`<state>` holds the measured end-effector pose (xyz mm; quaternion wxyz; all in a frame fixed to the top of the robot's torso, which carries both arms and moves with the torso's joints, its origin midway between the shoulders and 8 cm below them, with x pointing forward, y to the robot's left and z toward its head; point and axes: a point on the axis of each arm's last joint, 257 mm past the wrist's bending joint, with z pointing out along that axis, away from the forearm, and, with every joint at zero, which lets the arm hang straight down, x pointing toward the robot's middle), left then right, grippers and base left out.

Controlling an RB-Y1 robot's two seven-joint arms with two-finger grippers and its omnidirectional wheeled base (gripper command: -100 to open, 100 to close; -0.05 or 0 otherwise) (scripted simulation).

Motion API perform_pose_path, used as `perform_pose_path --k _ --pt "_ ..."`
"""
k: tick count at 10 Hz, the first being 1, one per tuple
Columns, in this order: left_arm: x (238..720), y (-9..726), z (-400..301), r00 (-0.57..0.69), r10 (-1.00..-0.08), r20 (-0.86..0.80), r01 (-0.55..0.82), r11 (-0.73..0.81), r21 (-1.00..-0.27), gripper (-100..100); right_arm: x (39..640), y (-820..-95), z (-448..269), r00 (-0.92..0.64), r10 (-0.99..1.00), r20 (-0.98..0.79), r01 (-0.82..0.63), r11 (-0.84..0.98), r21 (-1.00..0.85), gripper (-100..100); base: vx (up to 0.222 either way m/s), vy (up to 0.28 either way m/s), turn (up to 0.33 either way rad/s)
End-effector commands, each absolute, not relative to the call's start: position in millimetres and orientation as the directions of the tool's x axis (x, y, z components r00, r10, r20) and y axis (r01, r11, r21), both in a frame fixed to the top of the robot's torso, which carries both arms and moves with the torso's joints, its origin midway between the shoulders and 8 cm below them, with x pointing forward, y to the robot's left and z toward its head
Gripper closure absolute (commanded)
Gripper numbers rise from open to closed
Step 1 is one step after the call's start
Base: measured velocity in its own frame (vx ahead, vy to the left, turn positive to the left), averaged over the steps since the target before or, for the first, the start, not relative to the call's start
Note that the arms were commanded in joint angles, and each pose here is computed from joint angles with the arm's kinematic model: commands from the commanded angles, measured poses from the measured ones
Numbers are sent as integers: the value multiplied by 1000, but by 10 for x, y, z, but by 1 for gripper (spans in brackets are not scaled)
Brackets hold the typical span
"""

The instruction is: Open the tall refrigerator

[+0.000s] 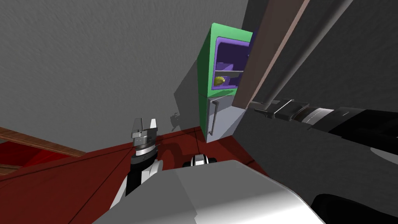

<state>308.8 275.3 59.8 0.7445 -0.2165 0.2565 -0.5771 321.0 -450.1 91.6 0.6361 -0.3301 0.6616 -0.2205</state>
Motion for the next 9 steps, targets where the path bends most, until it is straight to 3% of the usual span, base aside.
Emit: perform_pose_path --k 1,9 --pt "3088 2753 597 202 -970 -132 748 240 -619 0 3228 -4358 915 54 -715 -697 -185 678 -711 100 -80 -146 -5" --pt "3088 2754 597 202 -970 -132 748 240 -619 0 3257 -3619 935 191 -693 -695 -315 628 -712 100 -115 -277 29"
